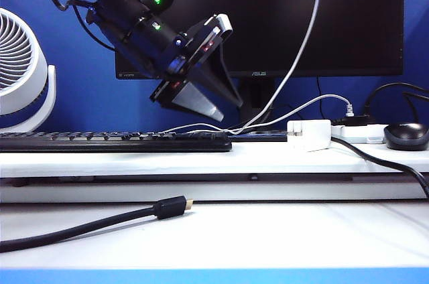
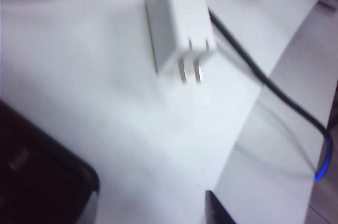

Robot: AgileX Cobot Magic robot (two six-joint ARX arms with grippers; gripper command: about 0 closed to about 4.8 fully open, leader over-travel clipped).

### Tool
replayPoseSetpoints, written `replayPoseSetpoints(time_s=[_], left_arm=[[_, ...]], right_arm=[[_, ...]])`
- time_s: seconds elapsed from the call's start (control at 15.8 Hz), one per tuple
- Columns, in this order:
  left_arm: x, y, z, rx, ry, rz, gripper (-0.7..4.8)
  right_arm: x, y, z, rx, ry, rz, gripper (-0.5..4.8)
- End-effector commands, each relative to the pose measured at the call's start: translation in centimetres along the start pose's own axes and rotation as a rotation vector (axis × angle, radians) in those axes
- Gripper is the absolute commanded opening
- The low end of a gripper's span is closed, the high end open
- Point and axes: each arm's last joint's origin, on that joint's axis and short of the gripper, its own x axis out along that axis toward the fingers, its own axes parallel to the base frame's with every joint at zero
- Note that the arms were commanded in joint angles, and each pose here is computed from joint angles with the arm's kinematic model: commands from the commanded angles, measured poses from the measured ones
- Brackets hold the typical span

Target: Pick up the Type-C charging cable and the charging base, insert one end of the Type-C charger into the corresponding slot on the base, and finally place the plugged-in charger back on the table.

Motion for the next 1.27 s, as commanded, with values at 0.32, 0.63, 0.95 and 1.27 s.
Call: replayPoseSetpoints(time_s=[0.32, 0.63, 0.95, 1.27], left_arm=[[-0.2, -0.6, 2.4, 0.065, -0.187, 0.006, 3.13], [1.5, -3.2, 4.3, 0.113, -0.204, -0.017, 3.47], [6.5, -4.1, 5.5, 0.109, -0.116, 0.103, 4.59], [9.7, -4.2, 5.7, 0.136, -0.073, 0.163, 4.58]], right_arm=[[-0.8, 0.9, -1.8, 0.003, 0.183, 0.099, -0.01], [-1.3, 1.4, -2.7, 0.001, 0.299, 0.156, -0.01], [-1.6, 1.5, -3.1, -0.003, 0.339, 0.167, -0.01], [-1.6, 1.5, -3.1, -0.003, 0.336, 0.165, -0.01]])
